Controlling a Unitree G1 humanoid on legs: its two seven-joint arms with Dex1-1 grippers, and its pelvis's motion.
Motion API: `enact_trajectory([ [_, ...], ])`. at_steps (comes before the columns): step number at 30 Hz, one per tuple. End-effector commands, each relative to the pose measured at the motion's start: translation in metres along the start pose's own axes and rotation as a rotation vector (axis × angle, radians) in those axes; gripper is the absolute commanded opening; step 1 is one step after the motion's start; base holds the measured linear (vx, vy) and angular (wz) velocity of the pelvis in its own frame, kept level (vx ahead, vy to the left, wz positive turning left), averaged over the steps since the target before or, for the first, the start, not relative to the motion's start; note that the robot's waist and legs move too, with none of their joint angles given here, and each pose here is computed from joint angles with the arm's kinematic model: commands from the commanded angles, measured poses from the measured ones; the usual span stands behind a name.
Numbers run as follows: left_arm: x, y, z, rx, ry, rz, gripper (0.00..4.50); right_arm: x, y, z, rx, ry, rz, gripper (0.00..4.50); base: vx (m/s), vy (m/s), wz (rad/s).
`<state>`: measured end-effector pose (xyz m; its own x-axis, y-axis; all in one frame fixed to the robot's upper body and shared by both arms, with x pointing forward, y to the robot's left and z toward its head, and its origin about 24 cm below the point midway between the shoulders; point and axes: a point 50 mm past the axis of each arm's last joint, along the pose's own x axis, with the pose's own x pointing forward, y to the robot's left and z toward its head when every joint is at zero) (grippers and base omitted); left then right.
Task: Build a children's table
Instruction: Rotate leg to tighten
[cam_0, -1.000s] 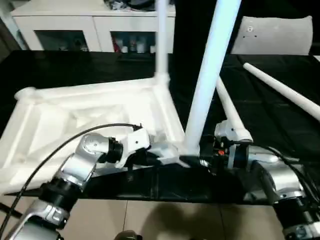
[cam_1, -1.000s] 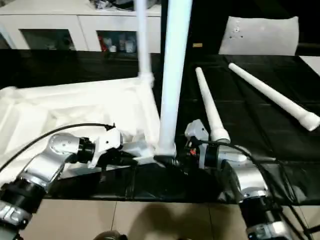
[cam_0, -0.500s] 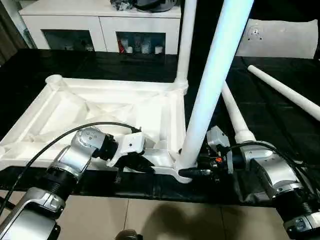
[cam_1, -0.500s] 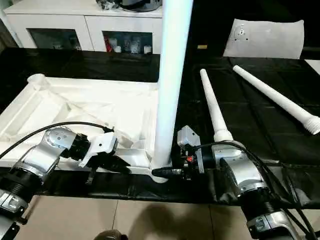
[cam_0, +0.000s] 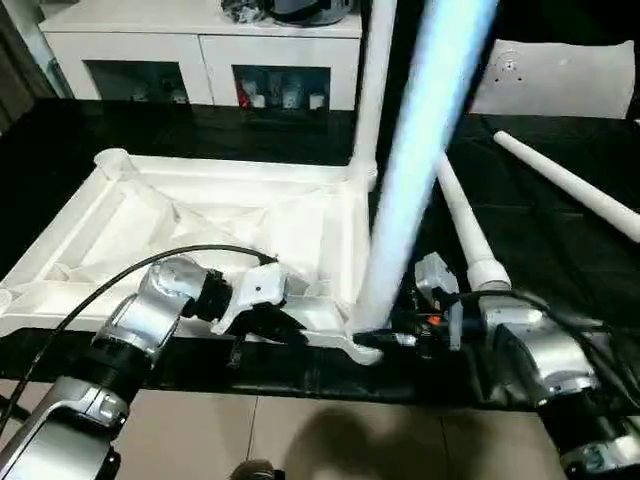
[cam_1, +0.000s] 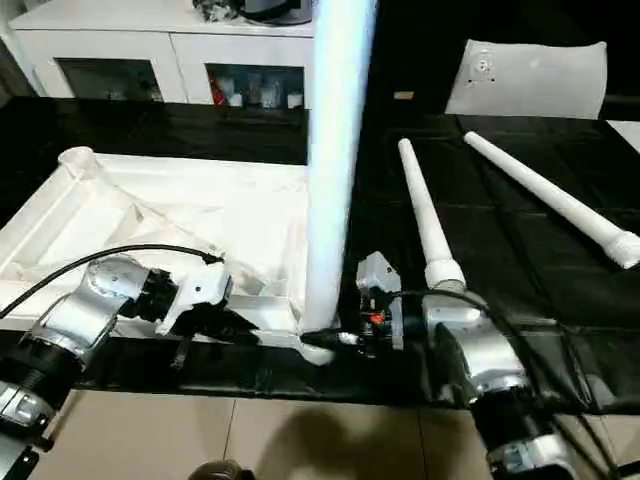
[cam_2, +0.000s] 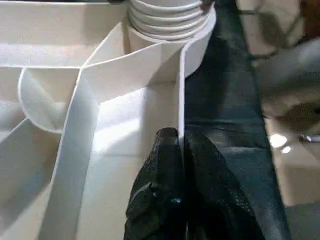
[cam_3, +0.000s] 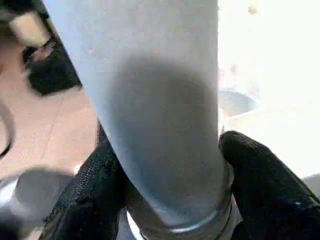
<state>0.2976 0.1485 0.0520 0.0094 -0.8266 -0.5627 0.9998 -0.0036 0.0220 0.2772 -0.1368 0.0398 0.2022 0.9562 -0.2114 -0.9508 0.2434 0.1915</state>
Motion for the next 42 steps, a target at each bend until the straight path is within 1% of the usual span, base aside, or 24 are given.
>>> enact_trajectory([
  [1, 0.007, 0.008, 0.015, 0.010, -0.056, 0.124, 0.00, 0.021, 0.000, 0.001, 0.037, -0.051, -0.077, 2.64, 0.000, 0.000, 0.00],
  [5, 0.018, 0.013, 0.028, -0.085, -0.134, 0.298, 0.00, 0.047, -0.004, 0.003, 0.111, -0.111, -0.229, 2.63, 0.000, 0.000, 0.00],
  [8, 0.028, 0.019, 0.034, -0.157, -0.142, 0.474, 0.00, 0.070, -0.008, 0.007, 0.187, -0.158, -0.370, 2.61, 0.000, 0.000, 0.00],
  [12, 0.033, 0.020, 0.039, -0.190, -0.156, 0.539, 0.00, 0.078, -0.010, 0.009, 0.211, -0.160, -0.431, 2.60, 0.000, 0.000, 0.00],
  [14, 0.041, 0.020, 0.047, -0.205, -0.167, 0.588, 0.00, 0.087, -0.011, 0.012, 0.224, -0.157, -0.501, 2.60, 0.000, 0.000, 0.00],
  [18, 0.043, 0.019, 0.050, -0.199, -0.151, 0.599, 0.00, 0.090, -0.011, 0.013, 0.191, -0.152, -0.521, 2.60, 0.000, 0.000, 0.00],
  [19, 0.043, 0.019, 0.050, -0.199, -0.151, 0.599, 0.00, 0.090, -0.011, 0.013, 0.191, -0.152, -0.521, 2.94, 0.000, 0.000, 0.00],
  [20, 0.043, 0.019, 0.049, -0.195, -0.143, 0.596, 0.00, 0.087, -0.012, 0.012, 0.171, -0.146, -0.527, 3.29, 0.000, 0.000, 0.00],
  [22, 0.040, 0.018, 0.045, -0.186, -0.130, 0.583, 0.00, 0.081, -0.013, 0.010, 0.151, -0.146, -0.537, 3.32, 0.000, 0.000, 0.00],
  [23, 0.040, 0.018, 0.045, -0.186, -0.130, 0.583, 0.00, 0.081, -0.013, 0.010, 0.151, -0.146, -0.537, 3.43, 0.000, 0.000, 0.00],
  [24, 0.037, 0.018, 0.042, -0.176, -0.119, 0.568, 0.00, 0.073, -0.014, 0.010, 0.134, -0.154, -0.545, 3.43, 0.000, 0.000, 0.00],
  [25, 0.033, 0.016, 0.038, -0.163, -0.113, 0.546, 0.00, 0.064, -0.015, 0.010, 0.113, -0.165, -0.548, 3.71, 0.000, 0.000, 0.00],
  [26, 0.028, 0.015, 0.035, -0.140, -0.108, 0.515, 0.00, 0.054, -0.015, 0.013, 0.088, -0.184, -0.523, 3.71, 0.000, 0.000, 0.00],
  [27, 0.027, 0.014, 0.034, -0.135, -0.107, 0.508, 0.00, 0.052, -0.015, 0.013, 0.081, -0.188, -0.516, 3.77, 0.000, 0.000, 0.00],
  [28, 0.023, 0.013, 0.030, -0.119, -0.098, 0.477, 0.00, 0.043, -0.014, 0.015, 0.055, -0.202, -0.488, 3.81, 0.000, 0.000, 0.00],
  [29, 0.020, 0.012, 0.029, -0.100, -0.091, 0.452, 0.00, 0.036, -0.013, 0.017, 0.039, -0.206, -0.465, 4.05, 0.000, 0.000, 0.00],
  [31, 0.017, 0.011, 0.027, -0.083, -0.086, 0.432, 0.00, 0.031, -0.013, 0.018, 0.027, -0.207, -0.447, 4.16, 0.000, 0.000, 0.00],
  [32, 0.014, 0.010, 0.026, -0.063, -0.074, 0.397, 0.00, 0.023, -0.013, 0.018, 0.009, -0.195, -0.417, 4.26, 0.000, 0.000, 0.00],
  [34, 0.013, 0.010, 0.025, -0.055, -0.069, 0.383, 0.00, 0.020, -0.013, 0.019, 0.001, -0.190, -0.404, 4.44, 0.000, 0.000, 0.00],
  [36, 0.007, 0.007, 0.019, -0.023, -0.031, 0.301, 0.00, 0.006, -0.013, 0.019, -0.051, -0.141, -0.327, 4.44, 0.000, 0.000, 0.00],
  [38, 0.004, 0.004, 0.016, 0.005, -0.018, 0.224, 0.00, -0.003, -0.011, 0.020, -0.085, -0.086, -0.241, 4.44, 0.000, 0.000, 0.00],
  [39, 0.003, 0.004, 0.016, 0.008, -0.020, 0.214, 0.00, -0.003, -0.011, 0.020, -0.089, -0.079, -0.231, 4.44, 0.000, 0.000, 0.00],
  [40, 0.002, 0.001, 0.016, 0.019, -0.026, 0.162, 0.00, -0.007, -0.010, 0.020, -0.107, -0.041, -0.175, 4.44, 0.000, 0.000, 0.00],
  [42, -0.001, 0.001, 0.016, 0.031, -0.021, 0.134, 0.00, -0.010, -0.009, 0.019, -0.132, 0.001, -0.131, 4.44, 0.000, 0.000, 0.00],
])
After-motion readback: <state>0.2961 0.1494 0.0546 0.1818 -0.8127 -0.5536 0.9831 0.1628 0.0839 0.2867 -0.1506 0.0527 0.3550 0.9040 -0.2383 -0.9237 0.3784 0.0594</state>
